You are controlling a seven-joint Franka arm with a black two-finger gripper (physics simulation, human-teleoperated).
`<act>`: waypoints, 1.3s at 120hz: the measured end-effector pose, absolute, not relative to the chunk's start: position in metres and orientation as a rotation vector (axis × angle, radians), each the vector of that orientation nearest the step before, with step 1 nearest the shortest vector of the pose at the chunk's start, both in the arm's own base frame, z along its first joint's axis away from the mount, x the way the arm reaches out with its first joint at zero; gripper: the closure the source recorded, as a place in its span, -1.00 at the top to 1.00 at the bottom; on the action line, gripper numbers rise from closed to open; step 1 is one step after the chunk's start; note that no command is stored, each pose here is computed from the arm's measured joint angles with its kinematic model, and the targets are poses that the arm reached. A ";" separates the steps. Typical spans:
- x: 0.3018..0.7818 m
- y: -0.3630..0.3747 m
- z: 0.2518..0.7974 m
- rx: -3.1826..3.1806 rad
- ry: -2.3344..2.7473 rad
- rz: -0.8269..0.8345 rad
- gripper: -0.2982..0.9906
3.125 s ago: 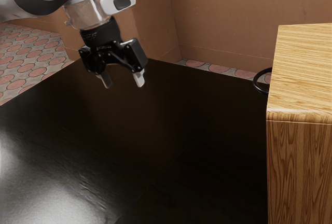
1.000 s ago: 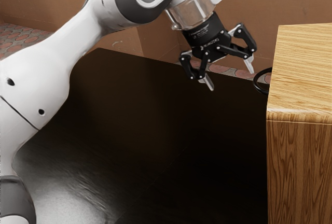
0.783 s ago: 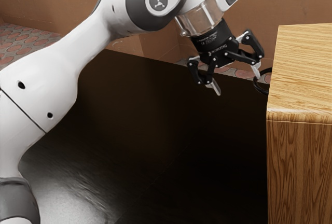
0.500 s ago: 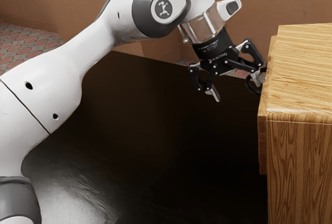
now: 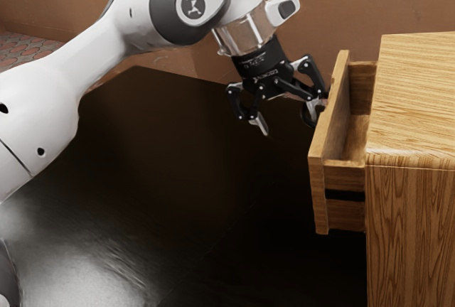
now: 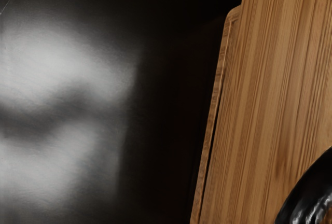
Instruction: Pull the drawer handle with one arm to open the drawer
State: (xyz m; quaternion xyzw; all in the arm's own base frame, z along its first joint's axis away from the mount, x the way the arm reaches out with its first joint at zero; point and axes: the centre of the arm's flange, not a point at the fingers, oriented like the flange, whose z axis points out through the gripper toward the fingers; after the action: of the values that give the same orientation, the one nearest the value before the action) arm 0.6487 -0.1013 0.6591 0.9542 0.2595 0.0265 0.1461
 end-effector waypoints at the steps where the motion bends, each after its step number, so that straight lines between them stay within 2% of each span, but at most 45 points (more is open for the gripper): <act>1: 0.648 -0.100 0.660 2.747 0.748 0.077 0.53; 109: 0.627 0.016 0.662 2.864 0.765 0.072 0.54; 129: 0.581 0.127 0.714 2.818 0.987 0.195 0.54; 142: 0.560 0.137 0.739 2.802 0.972 0.238 0.54; 156: 0.545 0.143 0.749 2.765 0.841 0.213 0.54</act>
State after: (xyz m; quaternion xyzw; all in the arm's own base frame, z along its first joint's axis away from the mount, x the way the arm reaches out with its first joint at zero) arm 0.5446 0.1426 0.7493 0.9470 0.2882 0.0729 0.1217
